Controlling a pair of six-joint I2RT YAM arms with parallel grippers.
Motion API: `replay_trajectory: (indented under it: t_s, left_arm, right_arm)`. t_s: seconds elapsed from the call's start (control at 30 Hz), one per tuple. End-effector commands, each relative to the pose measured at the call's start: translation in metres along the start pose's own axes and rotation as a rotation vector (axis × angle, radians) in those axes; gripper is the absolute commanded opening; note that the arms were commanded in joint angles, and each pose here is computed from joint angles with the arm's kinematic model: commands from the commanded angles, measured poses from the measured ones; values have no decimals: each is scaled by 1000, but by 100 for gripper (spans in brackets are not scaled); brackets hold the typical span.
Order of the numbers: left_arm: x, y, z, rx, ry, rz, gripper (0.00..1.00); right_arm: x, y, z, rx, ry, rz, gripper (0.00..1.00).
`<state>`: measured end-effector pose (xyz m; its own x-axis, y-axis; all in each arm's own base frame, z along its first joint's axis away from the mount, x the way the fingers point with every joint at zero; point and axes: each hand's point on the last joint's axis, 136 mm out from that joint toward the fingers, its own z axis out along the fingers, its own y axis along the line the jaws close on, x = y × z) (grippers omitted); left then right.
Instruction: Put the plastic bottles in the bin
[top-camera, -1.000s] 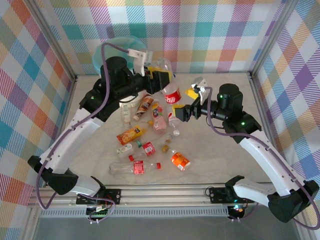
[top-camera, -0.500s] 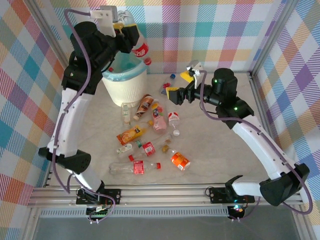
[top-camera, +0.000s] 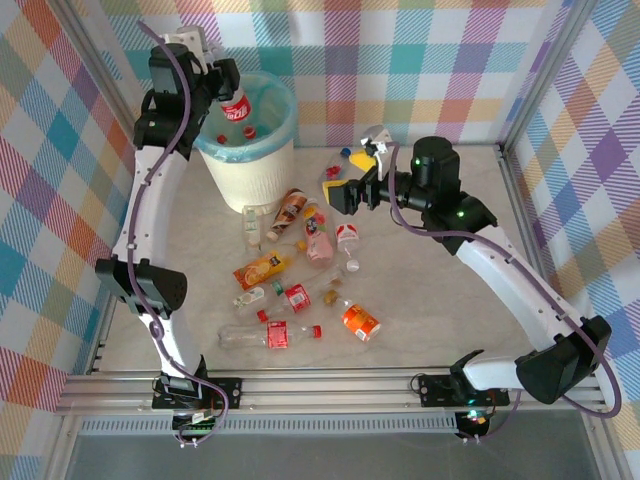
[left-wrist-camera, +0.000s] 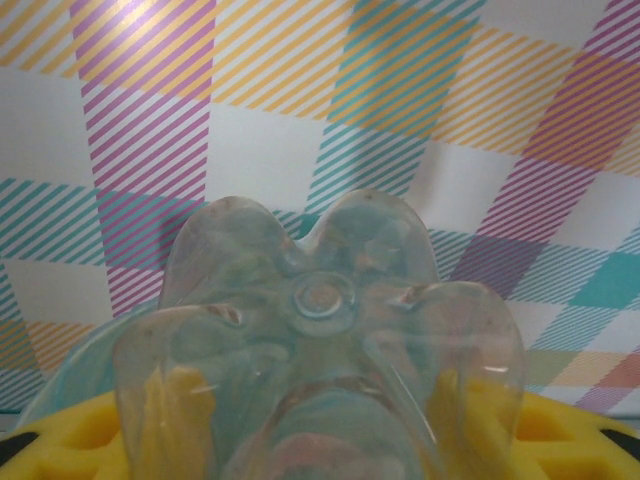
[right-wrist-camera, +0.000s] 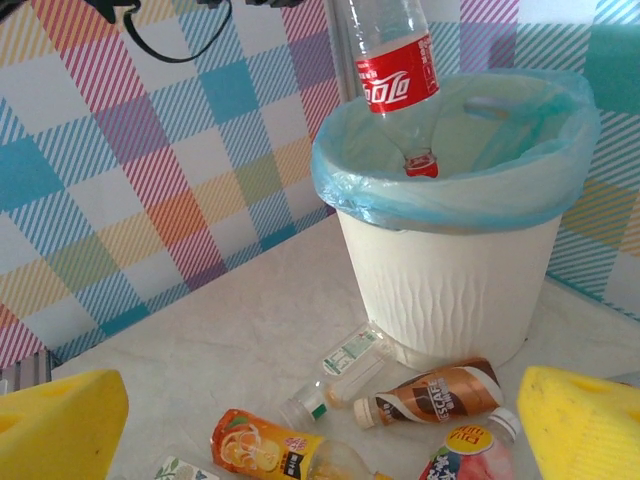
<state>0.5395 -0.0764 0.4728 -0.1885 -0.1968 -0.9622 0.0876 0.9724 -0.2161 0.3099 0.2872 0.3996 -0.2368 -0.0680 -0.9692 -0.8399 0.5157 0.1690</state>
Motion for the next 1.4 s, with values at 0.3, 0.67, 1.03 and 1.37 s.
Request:
replay_trajectory:
  t_s: [0.3,0.67,1.03,1.37]
  left_arm:
    - [106,17,69,27,242,-44,51]
    - [65,8,51,35,182,-79,79]
    - [-1,-56,-48,246,119,-46,75]
    - [52,-128,-159,523,179,128,75]
  right_arm:
    - [14,10,6,-46,50,13,97]
    - [10,13,6,-51,51,-5,97]
    - [2,16,-6,-24,67,14,97]
    - [82,-38,-2,261,360,199,99]
